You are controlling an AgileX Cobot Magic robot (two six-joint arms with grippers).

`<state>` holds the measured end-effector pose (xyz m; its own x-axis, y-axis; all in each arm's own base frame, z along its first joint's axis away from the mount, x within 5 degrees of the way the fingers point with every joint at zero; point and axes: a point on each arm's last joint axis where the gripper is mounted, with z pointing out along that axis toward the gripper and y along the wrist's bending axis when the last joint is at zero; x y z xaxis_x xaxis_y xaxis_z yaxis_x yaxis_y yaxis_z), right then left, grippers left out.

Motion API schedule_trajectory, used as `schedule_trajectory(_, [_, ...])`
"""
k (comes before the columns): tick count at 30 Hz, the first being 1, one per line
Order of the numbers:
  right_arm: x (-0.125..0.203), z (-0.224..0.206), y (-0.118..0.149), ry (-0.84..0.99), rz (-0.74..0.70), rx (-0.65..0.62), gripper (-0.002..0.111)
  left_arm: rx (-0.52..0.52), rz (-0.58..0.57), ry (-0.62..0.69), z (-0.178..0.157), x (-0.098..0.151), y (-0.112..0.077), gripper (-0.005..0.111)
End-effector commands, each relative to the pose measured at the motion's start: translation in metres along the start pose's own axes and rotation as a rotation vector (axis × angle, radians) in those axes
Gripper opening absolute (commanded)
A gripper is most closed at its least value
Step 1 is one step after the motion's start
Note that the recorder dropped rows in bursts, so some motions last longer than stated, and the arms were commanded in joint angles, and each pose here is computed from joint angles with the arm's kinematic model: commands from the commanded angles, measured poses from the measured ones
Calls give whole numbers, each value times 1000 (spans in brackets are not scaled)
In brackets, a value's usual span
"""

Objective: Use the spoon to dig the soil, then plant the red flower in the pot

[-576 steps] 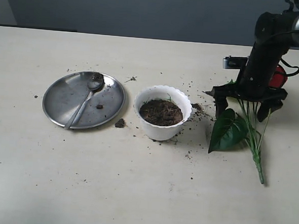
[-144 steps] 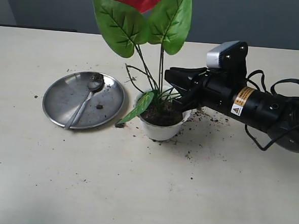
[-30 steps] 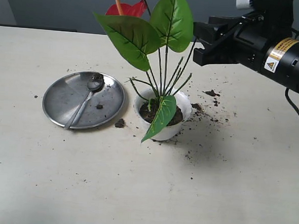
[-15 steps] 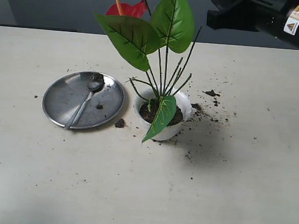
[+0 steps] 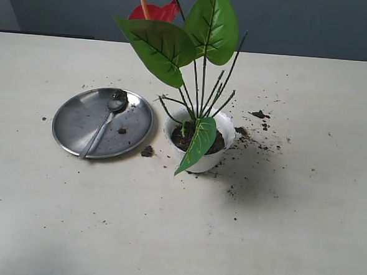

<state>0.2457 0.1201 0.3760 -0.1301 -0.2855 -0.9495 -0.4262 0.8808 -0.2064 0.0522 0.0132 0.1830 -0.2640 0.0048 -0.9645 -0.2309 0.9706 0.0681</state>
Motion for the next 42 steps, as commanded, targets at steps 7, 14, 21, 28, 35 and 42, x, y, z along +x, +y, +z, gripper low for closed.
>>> schedule_trajectory(7, [-15,-30,-9,-54,-45,49,0,1,-3,-8,0,0,0,0])
schedule_trajectory(14, [-26,-61,-18,-106,-107,107,0,1,-3,-10,0,0,0,0])
schedule_trajectory(21, [-36,-89,-22,-183,-90,124,0,1,-3,-10,0,0,0,0])
schedule_trajectory(28, [-41,-105,-23,-227,-41,121,0,1,-3,-10,0,0,0,0])
schedule_trajectory(35, [-36,-120,-28,-176,-13,164,0,1,-3,-10,0,0,0,0])
schedule_trajectory(42, [-31,-124,-34,-124,-16,208,0,1,-3,-10,0,0,0,0])
